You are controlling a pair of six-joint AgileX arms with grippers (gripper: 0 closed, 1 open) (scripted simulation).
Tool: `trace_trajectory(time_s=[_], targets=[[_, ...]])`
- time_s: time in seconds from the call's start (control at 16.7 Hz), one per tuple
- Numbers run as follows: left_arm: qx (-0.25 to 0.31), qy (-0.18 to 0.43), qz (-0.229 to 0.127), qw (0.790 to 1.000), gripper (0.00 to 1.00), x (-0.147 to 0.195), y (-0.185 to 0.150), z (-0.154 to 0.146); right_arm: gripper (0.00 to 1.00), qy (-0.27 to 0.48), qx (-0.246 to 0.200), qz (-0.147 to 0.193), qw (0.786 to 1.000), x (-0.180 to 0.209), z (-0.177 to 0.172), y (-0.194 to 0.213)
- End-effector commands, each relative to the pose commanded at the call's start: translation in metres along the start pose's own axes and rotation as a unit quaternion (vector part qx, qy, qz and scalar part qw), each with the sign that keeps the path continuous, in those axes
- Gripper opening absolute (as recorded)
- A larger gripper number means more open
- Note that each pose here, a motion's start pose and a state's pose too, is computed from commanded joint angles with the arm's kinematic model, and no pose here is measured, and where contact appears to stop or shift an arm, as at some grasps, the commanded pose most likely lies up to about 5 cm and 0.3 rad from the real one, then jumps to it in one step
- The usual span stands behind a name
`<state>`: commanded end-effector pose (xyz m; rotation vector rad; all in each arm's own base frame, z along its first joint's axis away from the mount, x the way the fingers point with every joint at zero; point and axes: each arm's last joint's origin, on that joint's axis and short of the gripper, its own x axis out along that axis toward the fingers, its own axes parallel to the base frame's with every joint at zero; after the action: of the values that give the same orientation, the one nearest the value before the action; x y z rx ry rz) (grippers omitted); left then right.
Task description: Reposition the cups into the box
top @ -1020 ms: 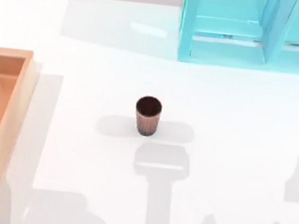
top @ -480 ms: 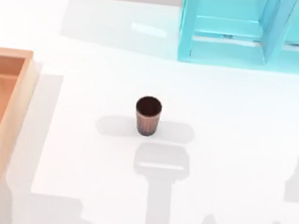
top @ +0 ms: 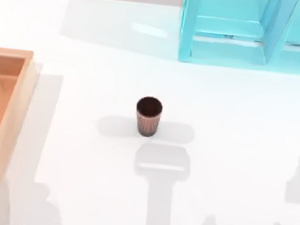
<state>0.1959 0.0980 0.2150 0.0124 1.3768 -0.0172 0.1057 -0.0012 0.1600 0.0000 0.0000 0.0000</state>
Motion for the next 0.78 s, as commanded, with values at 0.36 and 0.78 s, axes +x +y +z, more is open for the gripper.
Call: trace_trajectory(time_s=[0.36,0.78], targets=[[0.0,0.0,0.0,1.0,0.15,0.0017,-0.0002,-0.0004,1.0,0.0,0.0,0.0,1.0,0.0,0.0,0.0],[0.0,0.0,0.0,1.0,0.68,0.0017,-0.0002,-0.0004,1.0,0.0,0.0,0.0,1.0,0.0,0.0,0.0]])
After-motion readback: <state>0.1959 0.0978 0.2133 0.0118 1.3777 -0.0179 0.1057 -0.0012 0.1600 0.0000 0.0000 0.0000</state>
